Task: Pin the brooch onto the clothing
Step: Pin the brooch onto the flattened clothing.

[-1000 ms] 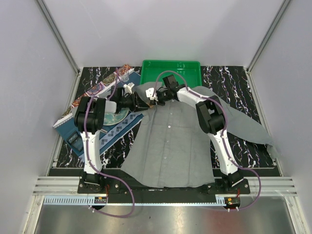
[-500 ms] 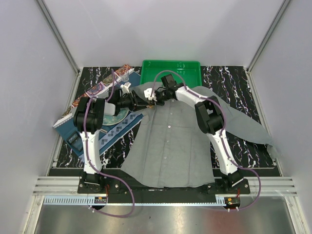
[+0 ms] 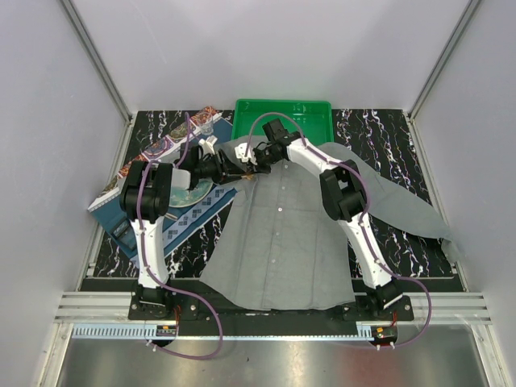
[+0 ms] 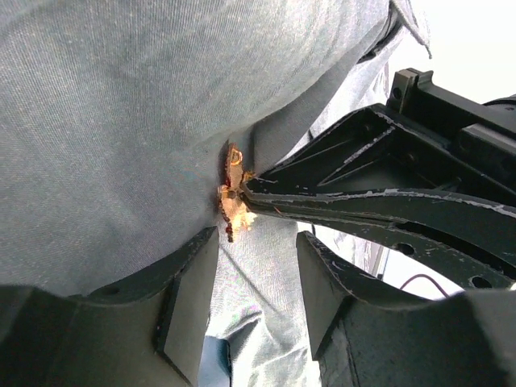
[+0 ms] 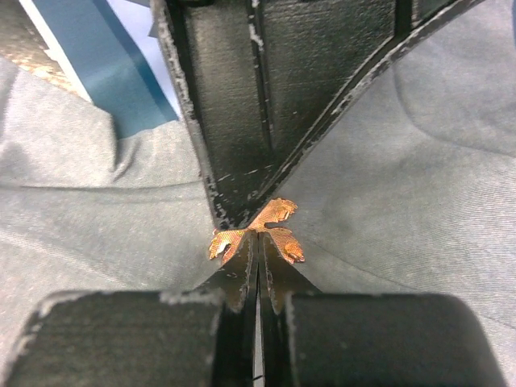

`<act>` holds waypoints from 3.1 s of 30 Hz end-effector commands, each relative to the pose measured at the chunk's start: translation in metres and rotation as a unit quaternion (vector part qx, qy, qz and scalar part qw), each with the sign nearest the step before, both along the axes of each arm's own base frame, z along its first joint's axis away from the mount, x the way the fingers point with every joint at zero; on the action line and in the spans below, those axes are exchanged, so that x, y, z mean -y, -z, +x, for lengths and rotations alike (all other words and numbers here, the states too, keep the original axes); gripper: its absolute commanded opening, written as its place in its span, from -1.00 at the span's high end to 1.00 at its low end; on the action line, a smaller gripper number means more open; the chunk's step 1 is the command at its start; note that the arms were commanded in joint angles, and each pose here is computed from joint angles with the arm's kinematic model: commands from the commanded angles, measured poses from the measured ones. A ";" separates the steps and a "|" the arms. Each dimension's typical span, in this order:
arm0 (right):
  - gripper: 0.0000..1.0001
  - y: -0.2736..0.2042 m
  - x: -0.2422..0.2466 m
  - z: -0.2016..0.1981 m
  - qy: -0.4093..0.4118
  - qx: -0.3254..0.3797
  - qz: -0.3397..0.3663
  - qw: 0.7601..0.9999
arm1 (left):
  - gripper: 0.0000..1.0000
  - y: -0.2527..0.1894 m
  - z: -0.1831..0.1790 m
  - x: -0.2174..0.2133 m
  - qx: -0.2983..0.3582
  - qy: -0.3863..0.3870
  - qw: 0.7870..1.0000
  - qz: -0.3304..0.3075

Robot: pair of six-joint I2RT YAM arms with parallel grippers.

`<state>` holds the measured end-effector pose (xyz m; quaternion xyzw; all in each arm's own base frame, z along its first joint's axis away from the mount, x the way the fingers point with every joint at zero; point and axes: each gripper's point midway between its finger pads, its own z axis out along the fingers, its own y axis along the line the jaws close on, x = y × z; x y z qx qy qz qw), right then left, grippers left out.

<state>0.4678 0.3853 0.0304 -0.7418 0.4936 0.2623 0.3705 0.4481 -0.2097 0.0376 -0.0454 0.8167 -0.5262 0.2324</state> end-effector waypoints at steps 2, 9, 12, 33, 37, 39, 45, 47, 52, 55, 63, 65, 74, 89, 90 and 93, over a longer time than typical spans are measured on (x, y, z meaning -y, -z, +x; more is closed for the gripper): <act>1.00 -0.004 0.008 -0.027 -0.023 -0.047 -0.026 0.998 | 0.00 -0.015 0.012 -0.013 0.037 -0.024 0.999 0.024; 1.00 -0.009 0.025 -0.049 -0.037 -0.081 -0.041 0.995 | 0.08 -0.023 -0.002 -0.011 0.023 -0.036 0.999 0.012; 1.00 -0.013 0.031 -0.060 -0.043 -0.092 -0.043 0.994 | 0.15 -0.022 -0.013 -0.008 0.009 -0.038 0.999 0.009; 1.00 -0.009 0.024 -0.049 -0.015 -0.080 -0.068 0.994 | 0.09 -0.037 -0.022 0.016 0.029 -0.015 0.999 0.018; 1.00 -0.005 0.027 -0.053 -0.027 -0.069 -0.072 0.995 | 0.06 -0.031 -0.024 0.018 0.010 -0.017 1.000 0.020; 1.00 0.002 0.029 -0.055 -0.029 -0.067 -0.078 0.994 | 0.04 -0.030 -0.027 0.022 0.010 -0.012 1.000 0.021; 0.96 0.011 0.030 -0.058 -0.029 -0.071 -0.084 0.994 | 0.10 -0.029 -0.030 0.030 0.014 -0.004 1.000 0.022; 0.95 0.010 0.029 -0.058 -0.028 -0.070 -0.083 0.994 | 0.11 -0.028 -0.031 0.032 0.012 -0.002 1.000 0.023; 0.96 0.009 0.029 -0.057 -0.028 -0.066 -0.082 0.994 | 0.13 -0.027 -0.027 0.036 0.019 0.002 0.999 0.035; 0.95 0.009 0.029 -0.057 -0.030 -0.064 -0.081 0.994 | 0.13 -0.022 -0.025 0.036 0.013 -0.005 0.999 0.044; 0.94 0.009 0.031 -0.058 -0.033 -0.059 -0.082 0.994 | 0.19 -0.013 -0.024 0.035 -0.002 -0.006 0.998 0.058; 0.94 0.008 0.030 -0.057 -0.033 -0.058 -0.080 0.995 | 0.21 -0.013 -0.024 0.034 0.000 -0.003 0.998 0.063; 0.91 0.010 0.029 -0.057 -0.031 -0.061 -0.081 0.994 | 0.28 -0.005 -0.031 0.036 -0.007 0.010 0.997 0.077; 0.71 0.004 0.028 -0.055 -0.034 -0.051 -0.075 0.995 | 0.60 0.017 -0.035 0.024 -0.042 -0.005 0.993 0.110; 0.69 0.004 0.029 -0.055 -0.033 -0.051 -0.075 0.995 | 0.64 0.019 -0.035 0.024 -0.044 -0.006 0.993 0.111; 0.63 0.002 0.029 -0.055 -0.031 -0.051 -0.074 0.995 | 0.66 0.020 -0.035 0.025 -0.049 -0.005 0.993 0.109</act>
